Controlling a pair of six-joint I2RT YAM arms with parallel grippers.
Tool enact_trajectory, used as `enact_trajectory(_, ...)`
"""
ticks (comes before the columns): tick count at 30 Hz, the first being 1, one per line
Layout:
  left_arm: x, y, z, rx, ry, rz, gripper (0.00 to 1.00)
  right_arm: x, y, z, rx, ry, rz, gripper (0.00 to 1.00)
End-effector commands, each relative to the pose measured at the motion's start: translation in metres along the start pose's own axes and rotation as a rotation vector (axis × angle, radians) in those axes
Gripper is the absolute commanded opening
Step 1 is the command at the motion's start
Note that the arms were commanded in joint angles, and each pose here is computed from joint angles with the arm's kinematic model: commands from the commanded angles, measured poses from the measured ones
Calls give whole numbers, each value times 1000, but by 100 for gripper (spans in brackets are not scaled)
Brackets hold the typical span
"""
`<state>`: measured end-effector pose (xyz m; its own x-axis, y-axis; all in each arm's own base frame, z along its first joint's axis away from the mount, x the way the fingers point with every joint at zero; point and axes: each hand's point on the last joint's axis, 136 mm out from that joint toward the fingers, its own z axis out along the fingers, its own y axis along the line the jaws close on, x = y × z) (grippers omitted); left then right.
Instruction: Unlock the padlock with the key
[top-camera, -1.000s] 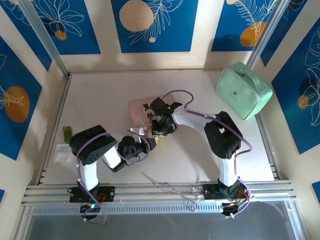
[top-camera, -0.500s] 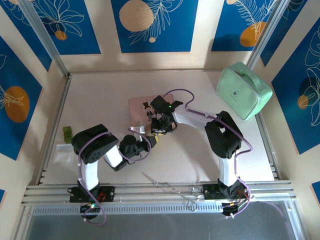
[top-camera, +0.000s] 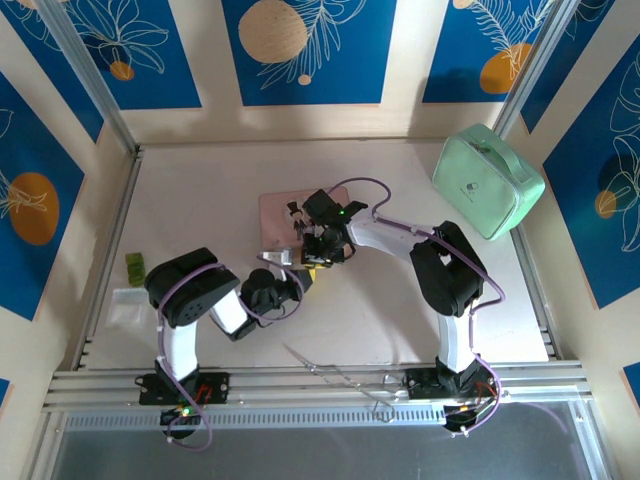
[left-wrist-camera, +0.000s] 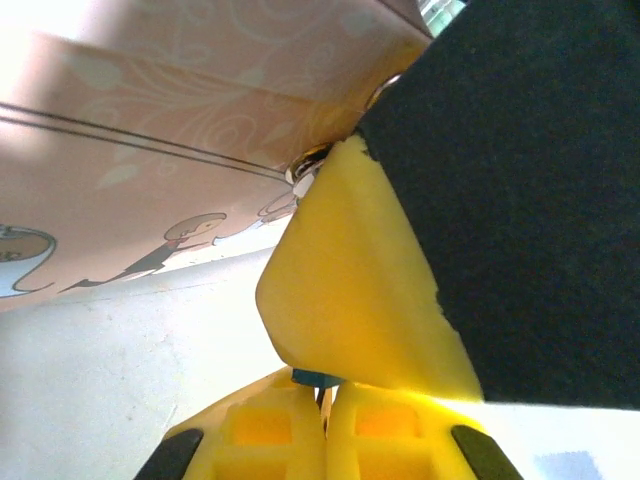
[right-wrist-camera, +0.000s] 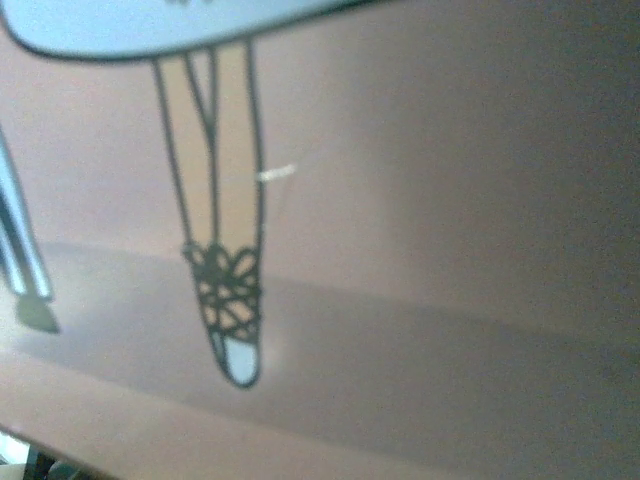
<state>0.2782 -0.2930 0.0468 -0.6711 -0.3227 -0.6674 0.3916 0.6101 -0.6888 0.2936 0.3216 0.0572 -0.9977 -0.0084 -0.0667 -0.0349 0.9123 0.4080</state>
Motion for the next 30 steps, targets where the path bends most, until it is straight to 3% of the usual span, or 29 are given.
enact_trajectory(1, -7, -1, -3, -6, -42, 0, 0, 27, 2, 7, -46, 112, 98, 24)
enact_trajectory(2, -6, -3, -2, 4, -37, -13, 0, 26, 4, 5, -61, 92, 91, 35)
enact_trajectory(5, -8, -8, -2, 23, -38, -30, 0, 19, 4, -1, -66, 32, 92, 40)
enact_trajectory(20, -17, -21, -4, 64, -51, -70, 0, -3, -6, 12, -44, -124, 49, 38)
enact_trajectory(23, -17, -21, -4, 64, -52, -73, 0, -6, -3, 12, -49, -146, 32, 30)
enact_trajectory(28, -17, -17, -6, 47, -58, -73, 0, -3, -4, 9, -8, -145, 26, 8)
enact_trajectory(30, -17, -13, -9, 28, -66, -74, 16, -2, -7, 8, 14, -137, 33, 4)
